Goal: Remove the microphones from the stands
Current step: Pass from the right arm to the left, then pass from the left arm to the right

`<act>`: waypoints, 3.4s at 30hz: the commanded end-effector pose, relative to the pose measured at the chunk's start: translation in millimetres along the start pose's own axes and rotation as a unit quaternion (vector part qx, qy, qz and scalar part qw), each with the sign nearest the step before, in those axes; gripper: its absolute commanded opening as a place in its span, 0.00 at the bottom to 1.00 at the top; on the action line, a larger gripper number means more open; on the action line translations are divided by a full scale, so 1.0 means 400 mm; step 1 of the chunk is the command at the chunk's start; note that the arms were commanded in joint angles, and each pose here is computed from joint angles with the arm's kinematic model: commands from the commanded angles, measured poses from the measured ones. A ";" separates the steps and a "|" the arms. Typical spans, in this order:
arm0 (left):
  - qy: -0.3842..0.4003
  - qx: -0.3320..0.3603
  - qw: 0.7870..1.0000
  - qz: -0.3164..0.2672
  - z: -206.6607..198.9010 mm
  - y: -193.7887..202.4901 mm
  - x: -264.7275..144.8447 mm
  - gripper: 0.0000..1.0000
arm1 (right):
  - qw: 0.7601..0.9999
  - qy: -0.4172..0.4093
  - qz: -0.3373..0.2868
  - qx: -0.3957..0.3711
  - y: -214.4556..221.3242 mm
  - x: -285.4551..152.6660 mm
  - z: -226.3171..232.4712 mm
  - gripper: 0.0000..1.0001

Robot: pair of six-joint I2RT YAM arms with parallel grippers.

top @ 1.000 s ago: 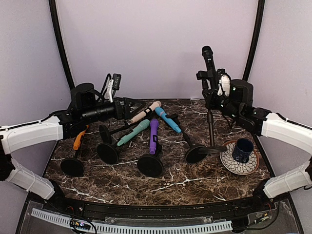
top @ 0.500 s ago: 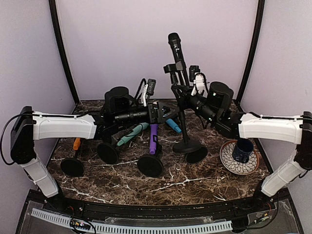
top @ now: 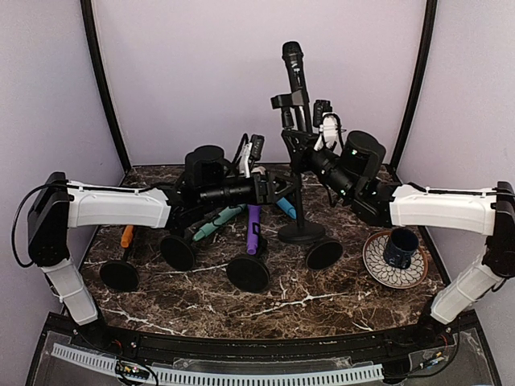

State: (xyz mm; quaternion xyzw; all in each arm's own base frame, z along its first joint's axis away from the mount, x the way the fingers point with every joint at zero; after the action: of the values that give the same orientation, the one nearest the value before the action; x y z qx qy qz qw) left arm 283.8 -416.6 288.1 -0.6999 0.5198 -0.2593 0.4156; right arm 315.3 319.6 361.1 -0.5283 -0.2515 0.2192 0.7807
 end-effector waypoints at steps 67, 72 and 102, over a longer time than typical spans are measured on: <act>0.029 0.134 0.990 0.013 -0.028 -0.043 0.058 0.00 | 0.997 -0.049 -0.064 -0.004 -0.129 -0.084 0.054 0.59; 0.024 0.139 0.990 0.002 -0.023 -0.071 0.036 0.00 | 0.997 -0.071 -0.028 -0.006 -0.109 -0.130 0.054 0.93; 0.233 0.231 0.944 0.020 -0.171 0.015 -0.083 0.00 | 0.927 -0.331 0.157 0.082 -0.177 -0.178 -0.062 0.99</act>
State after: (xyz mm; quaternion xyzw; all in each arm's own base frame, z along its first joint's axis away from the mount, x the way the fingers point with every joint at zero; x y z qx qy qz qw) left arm 235.3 -414.3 260.1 -0.5141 0.5907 -0.4178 0.4605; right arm 306.8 225.0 391.8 -0.4258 -0.3264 0.4774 0.6959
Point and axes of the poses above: each gripper's point midway between its finger pads, its own x axis out along the fingers, its own z axis along the line the jaws close on, y = z × x, the point moved 4 cm from there along -x, back along the fingers, and after that the axes turned 6 degrees about x, right-handed, at the moved point
